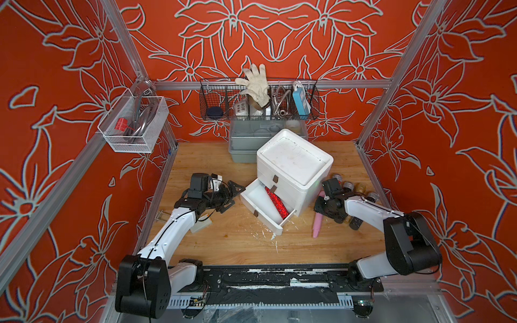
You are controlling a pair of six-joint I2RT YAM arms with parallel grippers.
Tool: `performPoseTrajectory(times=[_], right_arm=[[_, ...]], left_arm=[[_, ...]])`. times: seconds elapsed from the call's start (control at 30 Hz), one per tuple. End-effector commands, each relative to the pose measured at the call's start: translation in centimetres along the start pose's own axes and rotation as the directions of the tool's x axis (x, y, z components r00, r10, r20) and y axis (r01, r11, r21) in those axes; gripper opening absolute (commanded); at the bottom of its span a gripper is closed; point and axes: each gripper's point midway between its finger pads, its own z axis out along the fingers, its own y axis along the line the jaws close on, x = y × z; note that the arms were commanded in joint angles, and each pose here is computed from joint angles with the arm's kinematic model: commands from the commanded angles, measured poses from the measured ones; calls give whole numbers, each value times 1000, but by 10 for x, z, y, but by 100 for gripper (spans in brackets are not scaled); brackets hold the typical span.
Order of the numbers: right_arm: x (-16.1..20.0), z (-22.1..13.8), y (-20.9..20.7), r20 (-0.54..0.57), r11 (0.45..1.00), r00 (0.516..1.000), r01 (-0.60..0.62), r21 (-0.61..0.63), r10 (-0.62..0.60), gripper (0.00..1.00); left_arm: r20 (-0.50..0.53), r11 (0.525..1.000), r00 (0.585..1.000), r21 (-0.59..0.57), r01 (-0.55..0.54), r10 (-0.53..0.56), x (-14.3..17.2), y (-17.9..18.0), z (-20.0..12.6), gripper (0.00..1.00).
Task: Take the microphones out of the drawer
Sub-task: Place the microphone at the center of the board.
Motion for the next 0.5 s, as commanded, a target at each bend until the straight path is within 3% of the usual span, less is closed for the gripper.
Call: performPoseTrajectory(times=[0.0,0.37,0.47], right_arm=[[-16,-22,14,49,999,999,21,-42,-19,53],[-27,-118,8,209,988,968,150,-34,-140,54],[-31,-151,23,269,971,947,214,-109,-178,53]], left_arm=[[-1,1000,1000,-9,-8,8,3,4,1,100],[-20,1000,1000,-26,19,-19,3,14,9,100],[-30,999,999,-27,32,-33,4,18,11,100]])
